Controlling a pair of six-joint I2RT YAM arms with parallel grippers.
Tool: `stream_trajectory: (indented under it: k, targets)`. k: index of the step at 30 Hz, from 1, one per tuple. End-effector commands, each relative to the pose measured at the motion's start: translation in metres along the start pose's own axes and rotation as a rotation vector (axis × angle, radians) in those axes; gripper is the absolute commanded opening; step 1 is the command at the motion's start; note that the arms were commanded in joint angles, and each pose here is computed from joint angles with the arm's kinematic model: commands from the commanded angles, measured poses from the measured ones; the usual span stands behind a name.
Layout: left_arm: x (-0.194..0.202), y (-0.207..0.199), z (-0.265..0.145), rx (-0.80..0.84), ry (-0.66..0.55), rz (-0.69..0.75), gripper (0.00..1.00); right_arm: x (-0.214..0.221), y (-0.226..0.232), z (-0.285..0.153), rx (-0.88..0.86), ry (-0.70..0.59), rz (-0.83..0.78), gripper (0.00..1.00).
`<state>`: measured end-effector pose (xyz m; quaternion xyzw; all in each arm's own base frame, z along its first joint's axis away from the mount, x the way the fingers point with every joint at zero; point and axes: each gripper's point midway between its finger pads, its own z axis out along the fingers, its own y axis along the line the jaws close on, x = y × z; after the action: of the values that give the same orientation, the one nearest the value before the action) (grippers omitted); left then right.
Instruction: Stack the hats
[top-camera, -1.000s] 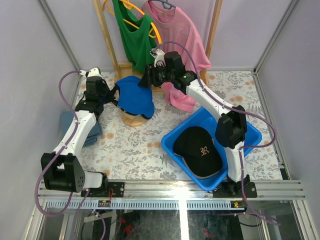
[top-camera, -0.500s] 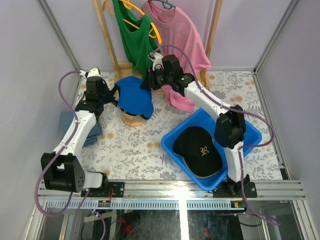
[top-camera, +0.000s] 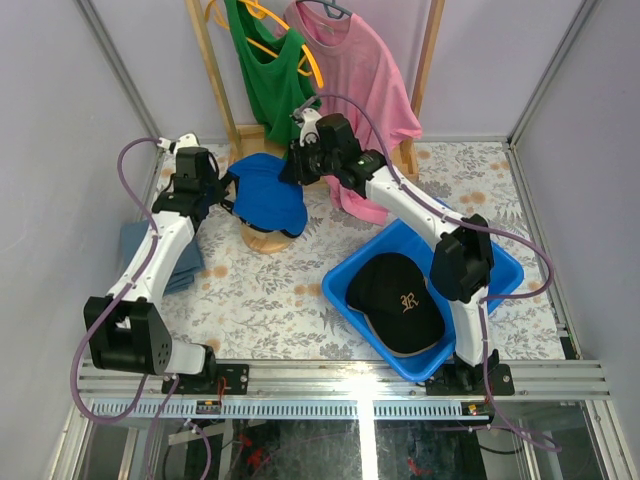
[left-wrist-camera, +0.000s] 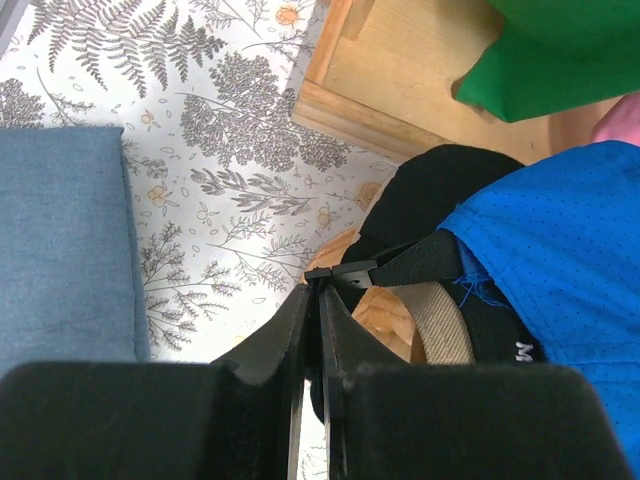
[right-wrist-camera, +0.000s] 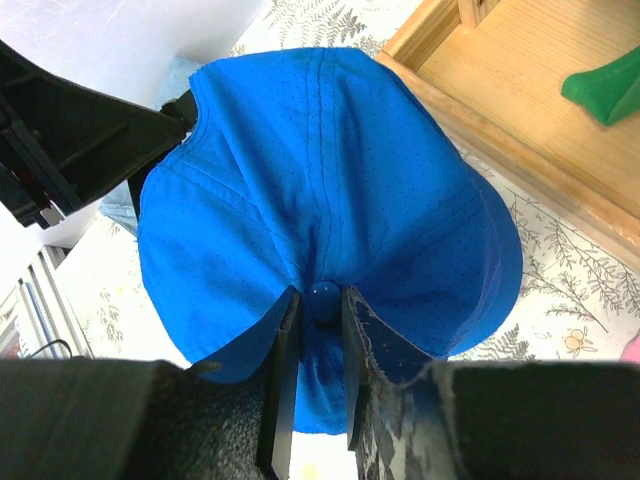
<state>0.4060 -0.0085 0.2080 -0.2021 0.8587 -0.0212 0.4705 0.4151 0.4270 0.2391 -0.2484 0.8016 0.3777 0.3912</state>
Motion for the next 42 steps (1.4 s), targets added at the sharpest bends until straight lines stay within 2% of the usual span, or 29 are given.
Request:
stream_trajectory:
  k: [1,9,17,30,42]
  targets:
    - [0.005,0.027,0.001,-0.136,0.025,0.021,0.06,-0.015,0.031,-0.022,0.007,-0.018,-0.049,0.23]
    - [0.007,0.029,0.009,-0.16,0.035,0.023,0.06,0.012,0.034,-0.015,0.051,0.039,-0.026,0.3]
    - [0.006,0.027,0.016,-0.154,0.022,0.008,0.07,0.021,0.021,-0.014,0.115,0.065,-0.011,0.39]
    - [-0.006,0.016,0.022,-0.114,-0.015,0.002,0.14,-0.02,0.012,-0.033,0.174,-0.032,-0.026,0.59]
    - [-0.014,0.006,0.028,-0.065,-0.041,0.027,0.19,-0.067,0.016,-0.052,0.179,-0.169,-0.042,0.62]
